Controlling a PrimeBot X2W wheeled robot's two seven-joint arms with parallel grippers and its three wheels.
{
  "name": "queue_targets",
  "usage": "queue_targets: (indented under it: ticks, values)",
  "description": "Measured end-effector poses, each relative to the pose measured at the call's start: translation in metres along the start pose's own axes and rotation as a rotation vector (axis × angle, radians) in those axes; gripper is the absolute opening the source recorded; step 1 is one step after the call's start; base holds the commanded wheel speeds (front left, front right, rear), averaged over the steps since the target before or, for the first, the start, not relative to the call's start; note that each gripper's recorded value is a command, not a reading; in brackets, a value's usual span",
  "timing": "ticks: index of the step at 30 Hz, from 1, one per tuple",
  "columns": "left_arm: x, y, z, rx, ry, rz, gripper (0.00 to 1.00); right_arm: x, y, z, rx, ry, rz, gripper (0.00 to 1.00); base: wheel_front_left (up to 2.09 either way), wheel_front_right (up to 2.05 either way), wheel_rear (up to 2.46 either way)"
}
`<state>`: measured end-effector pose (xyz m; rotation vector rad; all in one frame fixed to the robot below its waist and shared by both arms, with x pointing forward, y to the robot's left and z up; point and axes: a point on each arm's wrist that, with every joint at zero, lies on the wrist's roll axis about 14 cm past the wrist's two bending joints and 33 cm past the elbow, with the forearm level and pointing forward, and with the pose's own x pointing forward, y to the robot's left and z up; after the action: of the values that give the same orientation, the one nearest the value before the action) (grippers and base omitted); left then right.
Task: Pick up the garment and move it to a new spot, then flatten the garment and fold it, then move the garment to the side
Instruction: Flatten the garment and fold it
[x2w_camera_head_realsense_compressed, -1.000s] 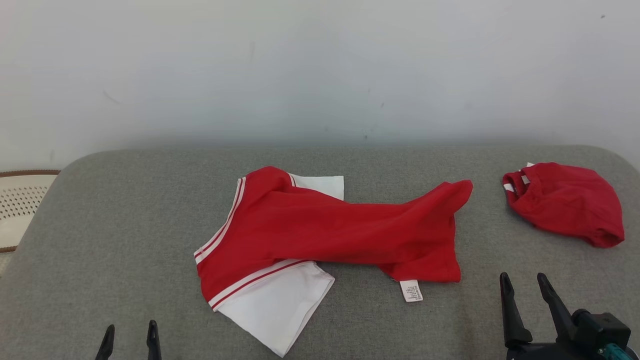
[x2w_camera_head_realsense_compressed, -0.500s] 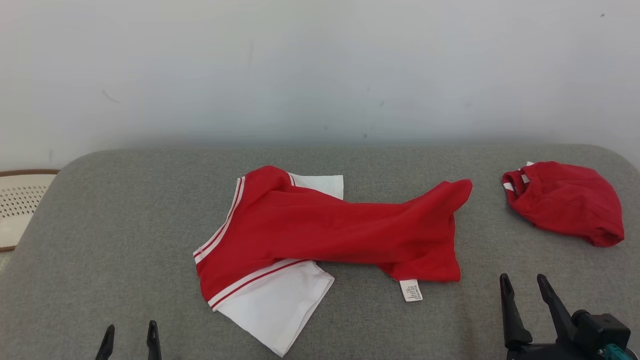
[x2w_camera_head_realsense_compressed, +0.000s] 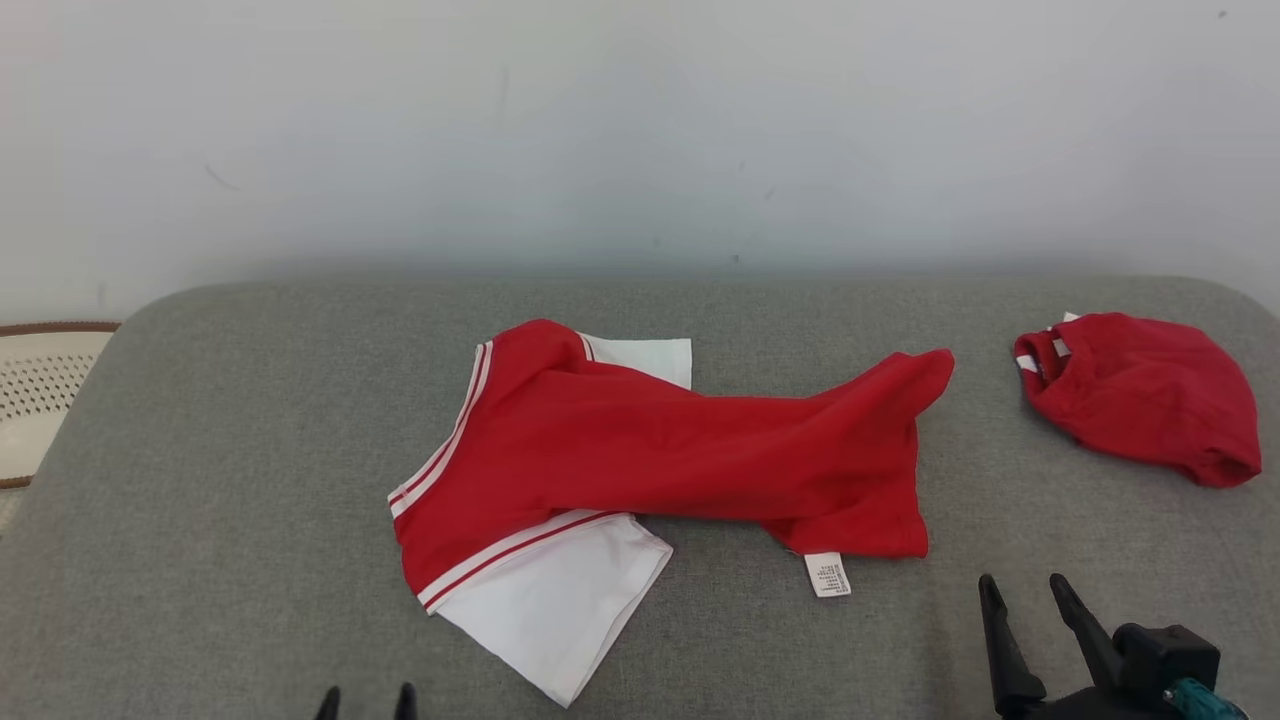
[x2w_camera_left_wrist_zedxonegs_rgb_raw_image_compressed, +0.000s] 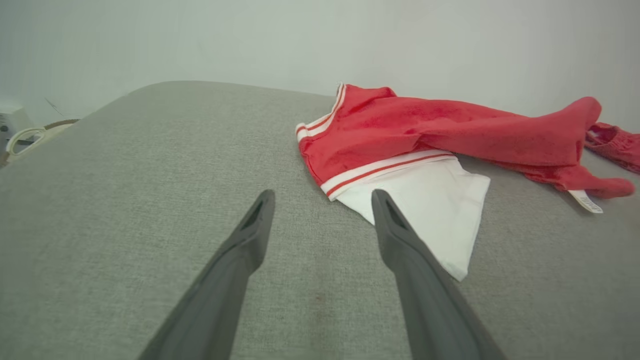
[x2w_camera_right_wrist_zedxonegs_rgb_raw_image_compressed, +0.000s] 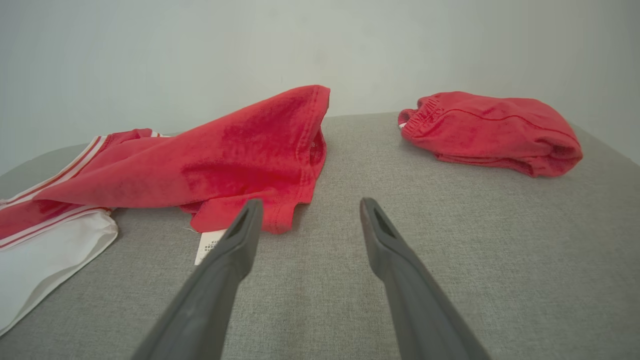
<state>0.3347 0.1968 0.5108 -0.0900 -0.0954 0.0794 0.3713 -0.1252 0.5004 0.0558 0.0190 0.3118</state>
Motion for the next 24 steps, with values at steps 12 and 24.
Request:
queue_targets:
  ticks: [12, 24]
  values:
    - [0.005, -0.075, -0.059, -0.103, 0.2, -0.24, 1.0, 0.032, 0.003, -0.045, -0.013, 0.152, 0.066, 1.0, 0.0, 0.0, 0.0]
    - [0.022, -0.121, -0.078, -0.18, 0.283, -0.347, 1.0, 0.065, 0.005, -0.079, -0.019, 0.254, 0.104, 1.0, 0.0, 0.0, 0.0]
